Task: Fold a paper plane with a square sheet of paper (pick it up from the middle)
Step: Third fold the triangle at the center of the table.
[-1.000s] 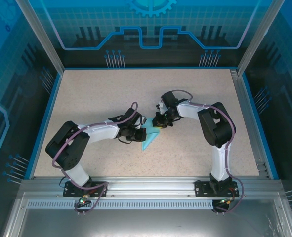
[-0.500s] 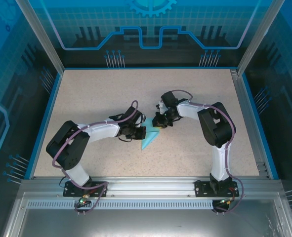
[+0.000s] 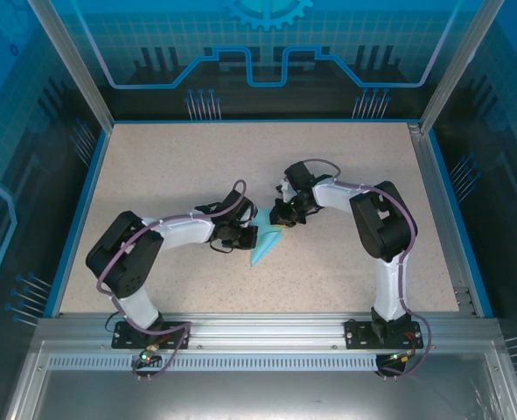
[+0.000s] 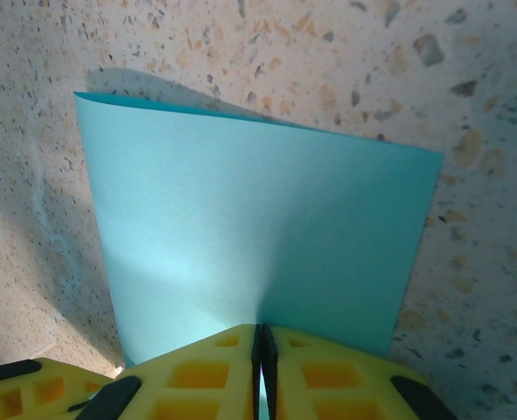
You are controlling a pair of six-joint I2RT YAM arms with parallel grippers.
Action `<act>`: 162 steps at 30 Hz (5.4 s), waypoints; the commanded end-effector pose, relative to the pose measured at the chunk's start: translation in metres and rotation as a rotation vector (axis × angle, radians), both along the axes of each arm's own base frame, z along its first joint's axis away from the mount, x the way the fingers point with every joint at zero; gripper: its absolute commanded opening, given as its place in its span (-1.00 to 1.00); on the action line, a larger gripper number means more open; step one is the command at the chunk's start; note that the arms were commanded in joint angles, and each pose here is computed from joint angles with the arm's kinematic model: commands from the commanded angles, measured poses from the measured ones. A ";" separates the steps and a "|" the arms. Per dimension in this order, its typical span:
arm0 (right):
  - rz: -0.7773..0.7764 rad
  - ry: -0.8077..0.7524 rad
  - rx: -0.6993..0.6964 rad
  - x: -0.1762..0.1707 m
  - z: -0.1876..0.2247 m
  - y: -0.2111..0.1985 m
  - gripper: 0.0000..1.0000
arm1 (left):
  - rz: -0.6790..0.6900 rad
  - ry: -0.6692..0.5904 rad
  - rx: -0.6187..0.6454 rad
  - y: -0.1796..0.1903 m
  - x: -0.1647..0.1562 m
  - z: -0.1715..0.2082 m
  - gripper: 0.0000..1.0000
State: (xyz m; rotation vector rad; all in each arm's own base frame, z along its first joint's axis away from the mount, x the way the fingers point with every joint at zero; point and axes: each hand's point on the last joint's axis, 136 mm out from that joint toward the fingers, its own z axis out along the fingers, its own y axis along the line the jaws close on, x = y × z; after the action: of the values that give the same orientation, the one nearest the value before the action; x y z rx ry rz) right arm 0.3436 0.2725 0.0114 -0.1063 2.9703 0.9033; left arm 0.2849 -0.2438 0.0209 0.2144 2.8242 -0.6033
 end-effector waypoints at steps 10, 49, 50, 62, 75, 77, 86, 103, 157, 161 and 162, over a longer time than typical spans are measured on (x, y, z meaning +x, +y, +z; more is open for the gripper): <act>0.000 0.080 -0.107 -0.019 -0.028 -0.014 -0.73 | 0.008 -0.020 0.017 0.003 0.011 0.002 -1.00; -0.008 0.027 -0.040 -0.006 0.004 -0.007 -0.68 | -0.018 -0.002 0.020 0.004 0.003 -0.014 -1.00; -0.020 0.003 -0.023 -0.001 0.015 -0.007 -0.65 | -0.019 0.000 0.019 0.004 0.003 -0.014 -1.00; -0.133 -0.154 0.236 -0.043 0.068 -0.007 -1.00 | -0.032 0.008 0.013 0.001 0.003 -0.013 -1.00; -0.056 -0.135 0.352 -0.119 0.043 0.058 -1.00 | -0.034 0.015 0.021 0.003 0.001 -0.014 -1.00; -0.052 -0.128 0.367 -0.120 0.041 0.062 -1.00 | -0.033 0.016 0.023 0.003 0.001 -0.014 -1.00; -0.047 -0.084 0.354 -0.125 0.022 0.068 -1.00 | -0.032 0.015 0.018 0.002 0.002 -0.013 -1.00; -0.057 -0.055 0.330 -0.124 0.005 0.066 -1.00 | -0.036 0.022 0.019 0.002 0.001 -0.015 -1.00; -0.099 -0.055 0.258 -0.096 -0.007 0.033 -1.00 | -0.048 0.024 0.018 0.001 0.000 -0.017 -1.00; -0.106 -0.039 0.256 -0.098 -0.015 0.029 -1.00 | -0.051 0.027 0.020 0.001 0.000 -0.018 -1.00; -0.105 -0.037 0.262 -0.097 -0.013 0.030 -1.00 | -0.051 0.026 0.021 0.001 0.000 -0.018 -1.00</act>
State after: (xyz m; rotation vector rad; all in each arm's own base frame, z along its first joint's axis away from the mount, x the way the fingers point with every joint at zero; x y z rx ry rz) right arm 0.2501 0.3128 0.0141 0.0159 2.7203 1.2797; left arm 0.2897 -0.2467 0.0149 0.2517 2.8156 -0.6130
